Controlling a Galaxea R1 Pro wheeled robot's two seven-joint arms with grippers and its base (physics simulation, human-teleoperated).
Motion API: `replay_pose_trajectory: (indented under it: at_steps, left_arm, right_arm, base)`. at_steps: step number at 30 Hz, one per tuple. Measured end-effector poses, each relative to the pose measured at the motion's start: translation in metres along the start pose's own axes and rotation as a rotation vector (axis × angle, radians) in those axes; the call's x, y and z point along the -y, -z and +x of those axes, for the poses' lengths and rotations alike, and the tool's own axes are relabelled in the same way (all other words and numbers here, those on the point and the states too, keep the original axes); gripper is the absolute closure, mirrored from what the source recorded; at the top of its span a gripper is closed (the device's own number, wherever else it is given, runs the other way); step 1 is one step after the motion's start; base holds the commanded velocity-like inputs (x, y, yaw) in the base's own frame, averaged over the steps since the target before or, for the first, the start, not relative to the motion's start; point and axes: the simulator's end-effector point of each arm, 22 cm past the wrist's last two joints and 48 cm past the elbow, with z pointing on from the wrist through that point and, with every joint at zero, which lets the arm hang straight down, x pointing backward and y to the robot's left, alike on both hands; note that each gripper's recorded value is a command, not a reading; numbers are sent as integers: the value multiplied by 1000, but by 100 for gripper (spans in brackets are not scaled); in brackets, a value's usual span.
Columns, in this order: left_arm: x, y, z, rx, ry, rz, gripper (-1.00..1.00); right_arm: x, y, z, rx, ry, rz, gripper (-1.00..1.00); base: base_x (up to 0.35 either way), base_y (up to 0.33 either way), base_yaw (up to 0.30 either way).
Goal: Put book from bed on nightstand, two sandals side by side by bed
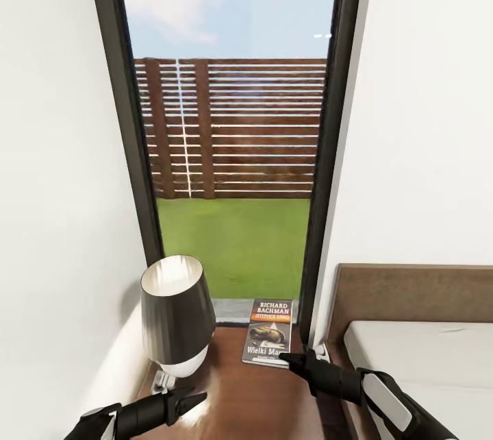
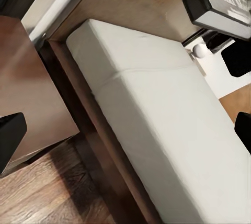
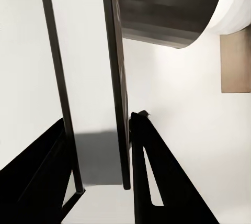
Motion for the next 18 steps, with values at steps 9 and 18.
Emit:
replay_pose_trajectory:
  at_steps: [9,18]
  left_arm:
    - [60,3,-44,20,42,221,-100]
    - [82,-12,-80,53,54,217,-100]
  right_arm:
    - [1,0,0,1,-1,2,100]
    - [1,0,0,1,-1,3,100]
  base:
    - [0,0,0]
    - [0,0,0]
